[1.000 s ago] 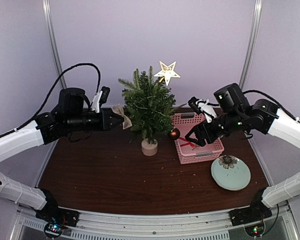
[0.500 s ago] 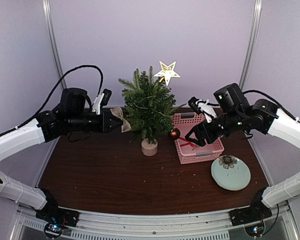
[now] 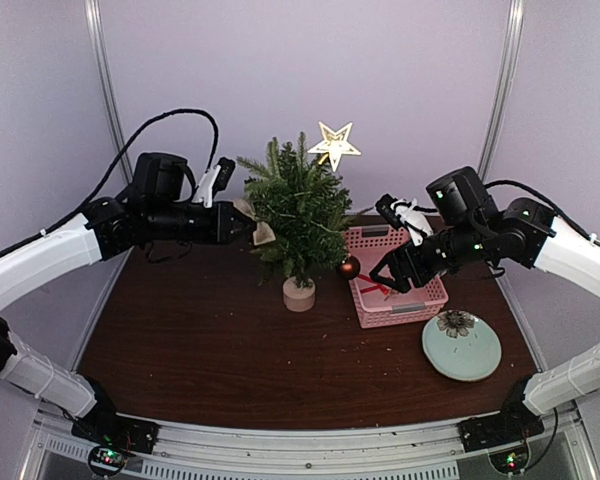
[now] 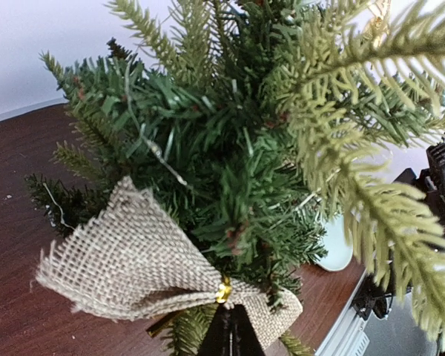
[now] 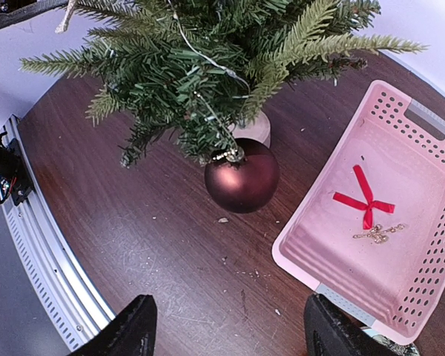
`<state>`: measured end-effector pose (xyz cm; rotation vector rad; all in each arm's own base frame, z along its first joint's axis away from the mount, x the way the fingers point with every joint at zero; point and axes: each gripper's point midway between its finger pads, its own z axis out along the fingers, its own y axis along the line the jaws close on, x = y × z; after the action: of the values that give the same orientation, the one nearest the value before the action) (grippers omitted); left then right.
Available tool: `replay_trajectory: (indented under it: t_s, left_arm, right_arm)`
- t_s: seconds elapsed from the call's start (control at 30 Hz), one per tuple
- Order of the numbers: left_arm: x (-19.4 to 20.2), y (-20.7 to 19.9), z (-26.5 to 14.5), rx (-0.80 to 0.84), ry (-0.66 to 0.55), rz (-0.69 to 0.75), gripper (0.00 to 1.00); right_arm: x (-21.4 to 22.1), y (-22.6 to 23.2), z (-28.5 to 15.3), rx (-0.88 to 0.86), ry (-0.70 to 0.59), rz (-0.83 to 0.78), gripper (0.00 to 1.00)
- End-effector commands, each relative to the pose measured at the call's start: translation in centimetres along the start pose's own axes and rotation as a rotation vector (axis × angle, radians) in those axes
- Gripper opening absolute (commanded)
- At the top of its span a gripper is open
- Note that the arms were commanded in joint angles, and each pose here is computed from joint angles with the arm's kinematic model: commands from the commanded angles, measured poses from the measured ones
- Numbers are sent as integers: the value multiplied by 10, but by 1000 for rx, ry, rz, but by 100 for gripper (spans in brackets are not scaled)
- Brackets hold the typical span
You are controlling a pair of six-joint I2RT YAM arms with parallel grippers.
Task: Decorate the small christmas tree
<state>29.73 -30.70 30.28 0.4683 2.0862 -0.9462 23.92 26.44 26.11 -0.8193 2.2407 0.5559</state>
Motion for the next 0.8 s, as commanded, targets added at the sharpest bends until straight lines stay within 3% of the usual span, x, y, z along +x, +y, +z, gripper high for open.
replay_trajectory:
  t_s: [0.0, 0.27, 0.7, 0.77]
  left_arm:
    - [-12, -5, 2, 23, -30, 10, 0]
    - [9, 12, 17, -4, -5, -54, 0]
    - [6, 13, 30, 4, -11, -91, 0]
    - [7, 14, 24, -9, -13, -87, 5]
  right_arm:
    - [-10, -3, -2, 7, -25, 2, 70]
    - [-10, -3, -3, 10, -25, -1, 70]
    - [-10, -3, -2, 9, -25, 1, 71]
    - [-10, -4, -2, 11, -25, 1, 71]
